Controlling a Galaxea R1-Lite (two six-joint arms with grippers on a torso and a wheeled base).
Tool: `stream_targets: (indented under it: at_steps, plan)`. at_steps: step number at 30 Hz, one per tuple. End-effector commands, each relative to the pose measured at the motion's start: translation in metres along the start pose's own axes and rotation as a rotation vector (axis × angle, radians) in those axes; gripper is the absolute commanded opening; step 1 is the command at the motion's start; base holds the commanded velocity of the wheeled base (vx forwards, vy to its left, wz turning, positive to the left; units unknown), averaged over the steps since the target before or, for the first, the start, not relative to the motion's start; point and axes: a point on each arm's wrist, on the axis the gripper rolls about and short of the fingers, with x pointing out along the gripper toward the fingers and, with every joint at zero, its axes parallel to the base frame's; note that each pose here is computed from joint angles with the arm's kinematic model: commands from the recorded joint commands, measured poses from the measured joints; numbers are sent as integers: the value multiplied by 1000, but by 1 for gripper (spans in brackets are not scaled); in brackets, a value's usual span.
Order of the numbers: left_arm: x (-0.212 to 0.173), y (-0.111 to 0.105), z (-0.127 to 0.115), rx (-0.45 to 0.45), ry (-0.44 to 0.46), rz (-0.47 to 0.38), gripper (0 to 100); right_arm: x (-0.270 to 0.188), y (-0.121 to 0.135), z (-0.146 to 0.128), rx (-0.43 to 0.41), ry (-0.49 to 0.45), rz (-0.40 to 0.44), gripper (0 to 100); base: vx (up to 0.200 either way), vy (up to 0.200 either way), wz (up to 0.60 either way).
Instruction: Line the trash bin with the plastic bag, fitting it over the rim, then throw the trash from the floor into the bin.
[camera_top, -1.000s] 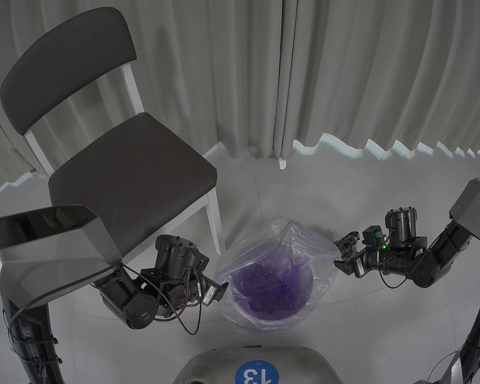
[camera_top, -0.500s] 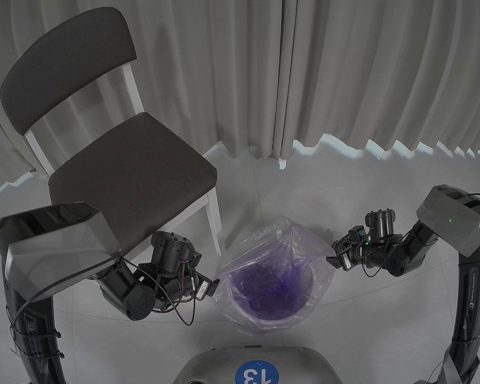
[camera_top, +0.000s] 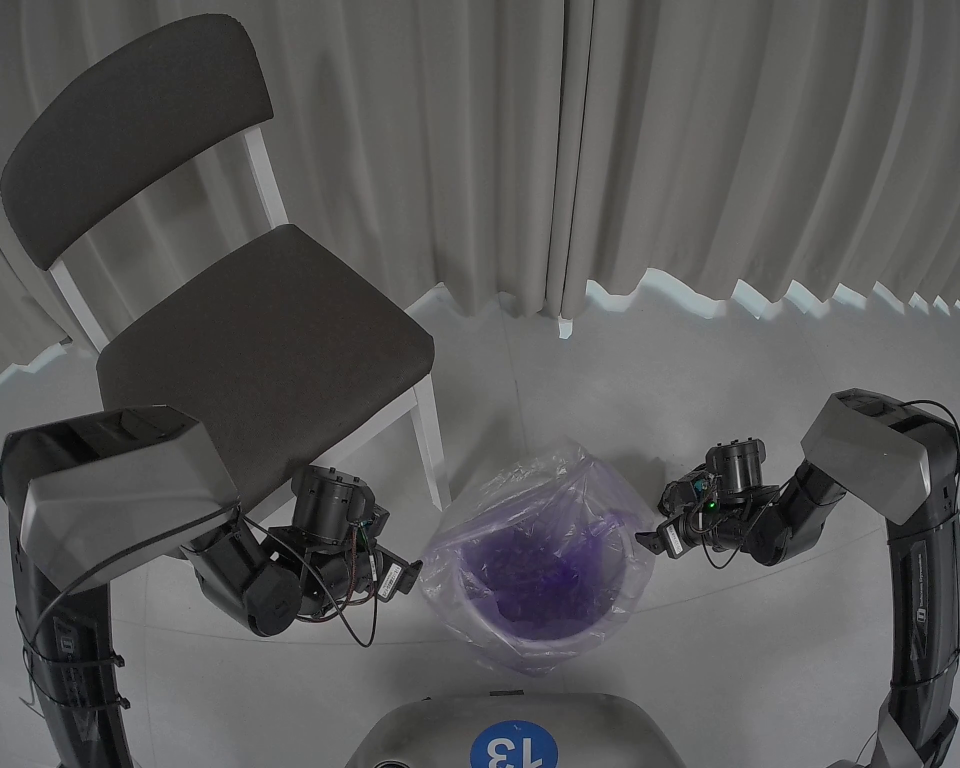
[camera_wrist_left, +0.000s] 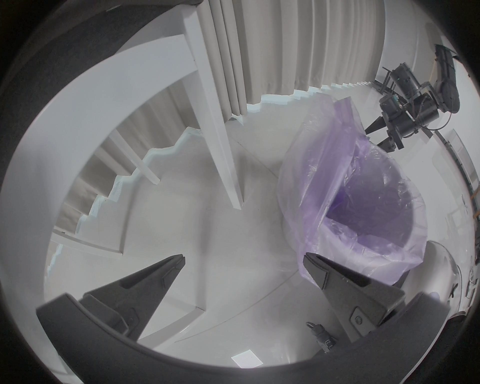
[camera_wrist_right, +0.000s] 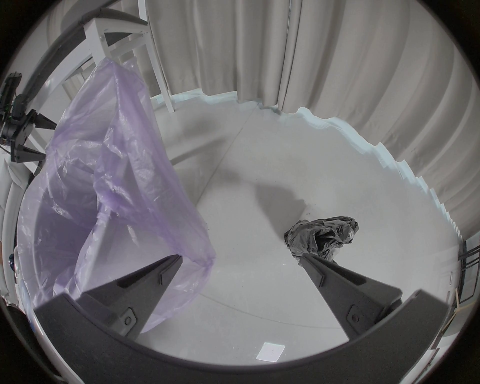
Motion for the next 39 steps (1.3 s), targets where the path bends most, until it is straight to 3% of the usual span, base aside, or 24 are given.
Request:
stream_targets:
  at_steps: [1,15,23,32,35,39]
  plan:
    - [11,-2,-4,1,15,-3,100,-8,7,4,-11,-5,12,100,0,0,0]
    - [50,-16,-2,17,13,-16,100,-30,37,5,-52,9,71,100,0,0,0]
    - [53,-20,3,26,30,-30,100,-39,51,0,-70,21,98,100,0,0,0]
    - [47,-13,4,9,27,-19,100,-62,97,-23,-148,63,199,100,0,0,0]
    - [45,-13,5,8,25,-20,100,-65,99,-24,-155,43,195,100,0,0,0]
    - [40,-9,7,3,18,-18,100,-67,71,-4,-110,-33,122,100,0,0,0]
